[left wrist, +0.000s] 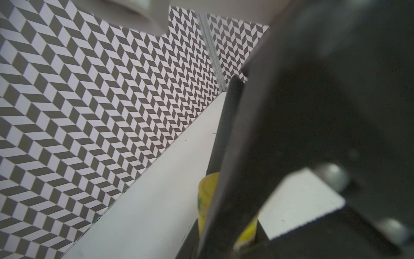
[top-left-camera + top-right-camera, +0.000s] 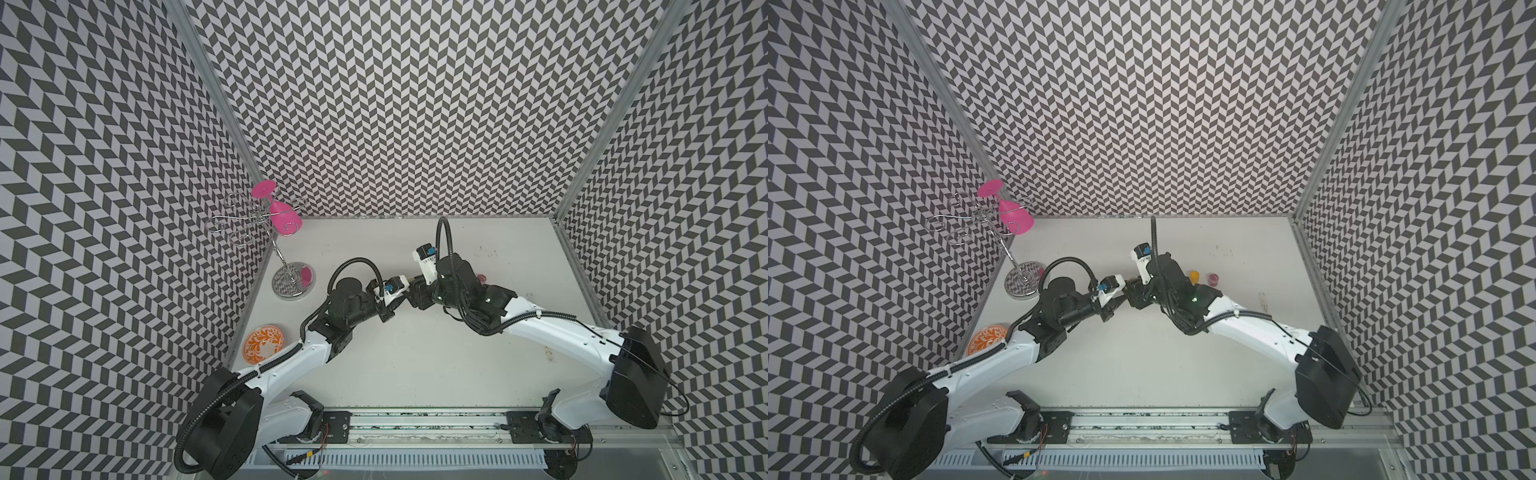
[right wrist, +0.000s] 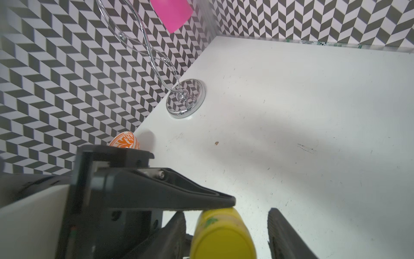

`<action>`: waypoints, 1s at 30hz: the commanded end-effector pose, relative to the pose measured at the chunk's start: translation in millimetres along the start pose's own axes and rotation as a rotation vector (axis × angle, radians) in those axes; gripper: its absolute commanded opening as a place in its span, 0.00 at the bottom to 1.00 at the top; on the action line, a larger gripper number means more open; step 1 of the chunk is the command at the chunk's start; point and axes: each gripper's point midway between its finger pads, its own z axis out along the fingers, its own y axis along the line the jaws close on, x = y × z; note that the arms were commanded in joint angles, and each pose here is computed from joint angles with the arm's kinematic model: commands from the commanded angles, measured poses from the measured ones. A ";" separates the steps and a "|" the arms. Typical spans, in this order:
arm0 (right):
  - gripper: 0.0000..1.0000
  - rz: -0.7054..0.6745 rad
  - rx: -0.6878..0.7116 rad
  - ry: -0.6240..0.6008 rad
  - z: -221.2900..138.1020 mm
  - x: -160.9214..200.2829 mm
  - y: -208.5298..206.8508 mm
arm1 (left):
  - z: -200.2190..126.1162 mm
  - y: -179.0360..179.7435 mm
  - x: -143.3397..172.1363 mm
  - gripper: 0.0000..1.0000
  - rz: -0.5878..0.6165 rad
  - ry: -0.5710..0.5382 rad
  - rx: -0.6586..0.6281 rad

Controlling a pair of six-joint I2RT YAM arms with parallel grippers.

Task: Close the paint jar lid
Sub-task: Close the lid on the paint jar, then screw the lid onto the paint jar.

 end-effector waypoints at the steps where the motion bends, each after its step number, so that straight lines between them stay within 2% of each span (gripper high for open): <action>1: 0.62 -0.023 -0.046 0.108 -5.4 41.0 11.1 | -3.5 28.7 -72.1 0.26 0.047 -0.203 -0.066; 6: 0.73 -0.029 -0.043 0.041 -26.3 32.9 9.8 | 3.9 40.6 -59.1 0.26 -0.016 -0.164 -0.067; 13: 0.74 -0.018 0.041 -0.005 -56.5 37.1 -10.9 | 1.0 50.9 -56.4 0.26 -0.067 -0.175 -0.052; 15: 0.74 -0.023 0.066 -0.051 -70.3 29.9 -17.8 | 1.6 48.5 -57.6 0.26 -0.079 -0.181 -0.023; 19: 0.74 -0.039 0.103 -0.186 -103.3 2.7 -38.9 | 3.5 30.6 -62.4 0.27 -0.096 -0.201 0.116; 23: 0.74 -0.107 0.096 -0.317 -138.2 -34.7 -50.9 | -0.2 -1.3 -69.0 0.27 -0.134 -0.251 0.381; 26: 0.74 -0.225 0.047 -0.408 -155.1 -56.7 -38.3 | -5.5 -22.3 -72.6 0.26 -0.162 -0.281 0.557; 30: 0.73 -0.374 -0.093 -0.501 -168.3 -69.9 -5.3 | -13.7 -38.6 -76.3 0.27 -0.159 -0.305 0.668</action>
